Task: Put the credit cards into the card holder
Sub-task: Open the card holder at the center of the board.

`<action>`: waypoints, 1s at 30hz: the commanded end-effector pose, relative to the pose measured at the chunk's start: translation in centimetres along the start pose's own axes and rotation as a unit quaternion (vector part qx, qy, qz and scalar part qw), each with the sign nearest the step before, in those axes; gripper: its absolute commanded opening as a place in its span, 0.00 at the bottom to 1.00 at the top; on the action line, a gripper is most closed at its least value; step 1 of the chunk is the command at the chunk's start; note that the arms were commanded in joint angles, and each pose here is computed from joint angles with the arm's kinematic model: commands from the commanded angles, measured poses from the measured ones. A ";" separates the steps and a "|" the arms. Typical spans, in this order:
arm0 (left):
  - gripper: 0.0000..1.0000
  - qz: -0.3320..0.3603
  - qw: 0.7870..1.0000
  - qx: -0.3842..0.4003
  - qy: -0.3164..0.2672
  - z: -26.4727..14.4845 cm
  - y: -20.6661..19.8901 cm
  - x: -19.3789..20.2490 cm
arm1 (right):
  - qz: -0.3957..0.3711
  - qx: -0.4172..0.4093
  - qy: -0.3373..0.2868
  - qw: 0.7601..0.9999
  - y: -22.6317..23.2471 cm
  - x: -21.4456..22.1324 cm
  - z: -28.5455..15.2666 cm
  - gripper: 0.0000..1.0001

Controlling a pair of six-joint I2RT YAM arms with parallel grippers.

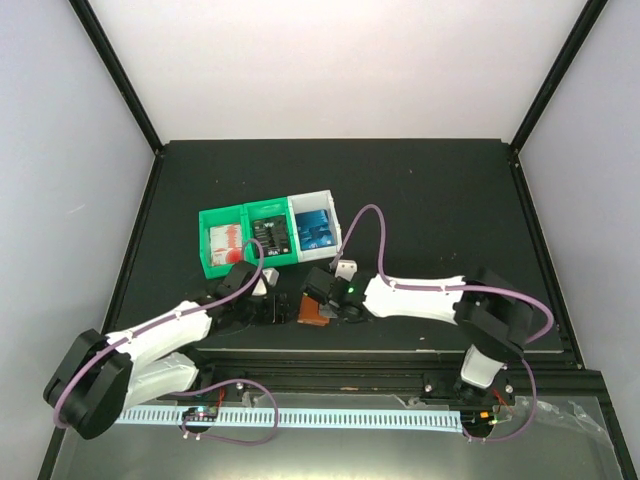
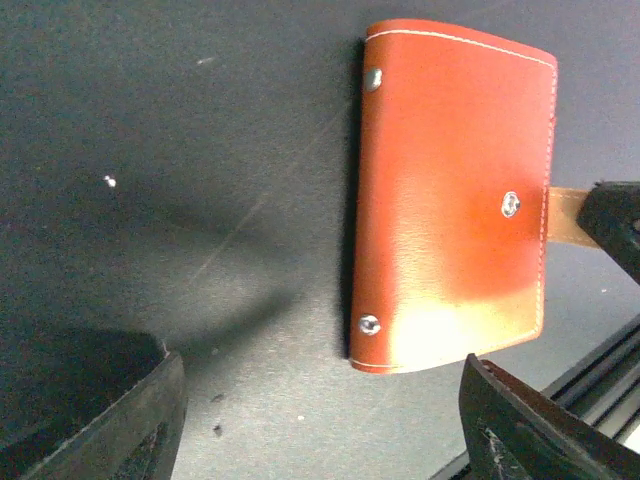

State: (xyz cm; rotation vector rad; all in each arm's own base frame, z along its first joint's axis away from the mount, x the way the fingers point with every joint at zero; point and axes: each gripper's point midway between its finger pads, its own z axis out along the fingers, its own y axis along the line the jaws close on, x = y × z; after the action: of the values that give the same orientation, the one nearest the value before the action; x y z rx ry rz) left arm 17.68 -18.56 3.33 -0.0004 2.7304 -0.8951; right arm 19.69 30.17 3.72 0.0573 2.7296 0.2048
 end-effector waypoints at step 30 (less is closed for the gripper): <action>0.98 0.097 0.992 0.076 0.026 -0.6 -5.9 -3.1 | 0.010 -0.094 -0.019 0.995 3.7 -3.3 -6.2 0.01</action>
State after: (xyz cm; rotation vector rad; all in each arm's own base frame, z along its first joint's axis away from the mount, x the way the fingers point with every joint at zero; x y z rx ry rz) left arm 19.19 -22.31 6.92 0.2787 2.6695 -1.0521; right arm 19.76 32.70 9.56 0.0265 2.6901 0.4303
